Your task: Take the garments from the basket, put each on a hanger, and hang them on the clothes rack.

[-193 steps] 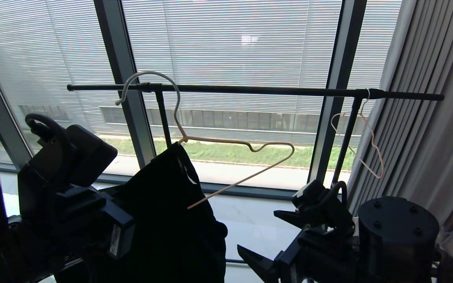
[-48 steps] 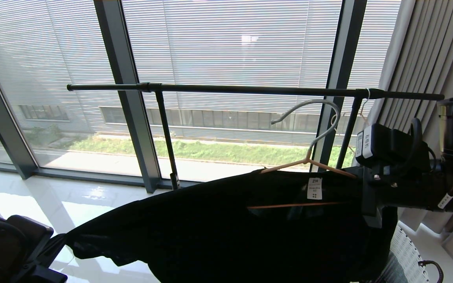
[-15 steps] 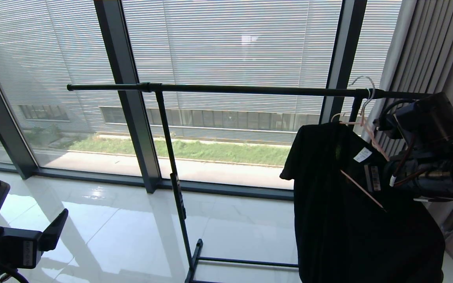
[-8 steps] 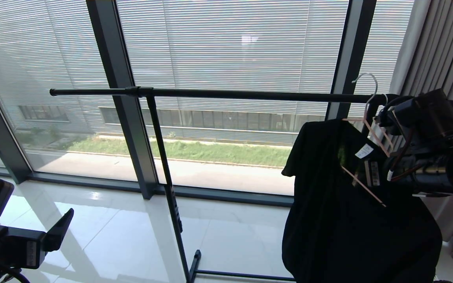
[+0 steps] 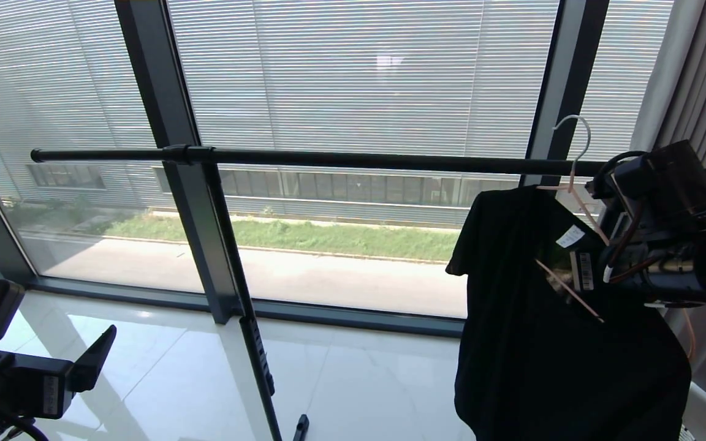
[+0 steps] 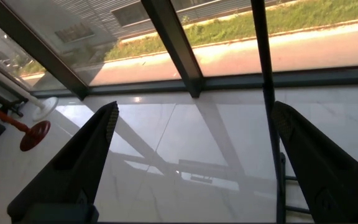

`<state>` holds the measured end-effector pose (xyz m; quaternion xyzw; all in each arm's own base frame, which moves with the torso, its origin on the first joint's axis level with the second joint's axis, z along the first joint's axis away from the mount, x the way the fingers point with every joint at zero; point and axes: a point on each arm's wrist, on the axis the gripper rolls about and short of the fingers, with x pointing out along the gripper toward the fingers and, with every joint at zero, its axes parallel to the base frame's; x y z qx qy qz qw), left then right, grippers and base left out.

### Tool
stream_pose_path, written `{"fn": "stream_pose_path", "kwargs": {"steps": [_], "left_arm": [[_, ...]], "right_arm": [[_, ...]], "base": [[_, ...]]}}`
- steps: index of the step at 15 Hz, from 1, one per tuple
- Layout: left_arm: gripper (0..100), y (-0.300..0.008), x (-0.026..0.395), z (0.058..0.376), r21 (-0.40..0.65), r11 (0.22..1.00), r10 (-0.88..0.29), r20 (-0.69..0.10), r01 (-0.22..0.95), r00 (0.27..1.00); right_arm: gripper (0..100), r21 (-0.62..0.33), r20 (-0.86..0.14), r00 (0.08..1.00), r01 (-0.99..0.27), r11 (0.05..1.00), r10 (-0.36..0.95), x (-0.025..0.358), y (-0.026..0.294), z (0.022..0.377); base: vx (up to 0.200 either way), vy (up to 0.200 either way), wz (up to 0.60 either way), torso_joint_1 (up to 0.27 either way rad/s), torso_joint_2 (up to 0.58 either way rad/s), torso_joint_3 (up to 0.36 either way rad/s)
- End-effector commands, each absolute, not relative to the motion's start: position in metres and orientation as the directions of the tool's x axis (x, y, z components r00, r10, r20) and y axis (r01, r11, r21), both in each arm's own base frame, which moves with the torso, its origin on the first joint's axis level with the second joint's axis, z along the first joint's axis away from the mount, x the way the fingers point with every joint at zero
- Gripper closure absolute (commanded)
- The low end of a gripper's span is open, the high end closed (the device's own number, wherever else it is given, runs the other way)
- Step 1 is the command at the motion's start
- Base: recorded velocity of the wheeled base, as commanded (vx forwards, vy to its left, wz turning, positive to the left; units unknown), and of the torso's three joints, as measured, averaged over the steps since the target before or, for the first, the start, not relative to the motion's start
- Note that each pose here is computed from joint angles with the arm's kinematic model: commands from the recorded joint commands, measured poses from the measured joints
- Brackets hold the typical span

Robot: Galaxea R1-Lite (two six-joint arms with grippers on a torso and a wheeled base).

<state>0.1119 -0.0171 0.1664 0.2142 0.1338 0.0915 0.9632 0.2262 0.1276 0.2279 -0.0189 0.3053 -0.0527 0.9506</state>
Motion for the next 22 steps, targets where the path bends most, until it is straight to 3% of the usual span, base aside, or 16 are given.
{"fn": "stream_pose_path", "kwargs": {"steps": [1, 22], "left_arm": [[0, -0.017, 0.112, 0.167, 0.436, 0.892, 0.233, -0.218, -0.119, 0.948], [0, -0.019, 0.111, 0.173, 0.42, 0.902, 0.193, -0.194, -0.096, 0.962]], "right_arm": [[100, -0.069, -0.579, 0.808, 0.088, 0.994, -0.111, 0.226, 0.128, 0.228], [100, -0.12, -0.653, 0.744, 0.082, 0.989, -0.141, 0.269, 0.146, 0.177]], "base": [[0.2, 0.0, 0.0, 0.002, 0.0, 0.002], [0.0, 0.0, 0.0, 0.0, 0.0, 0.0]]}}
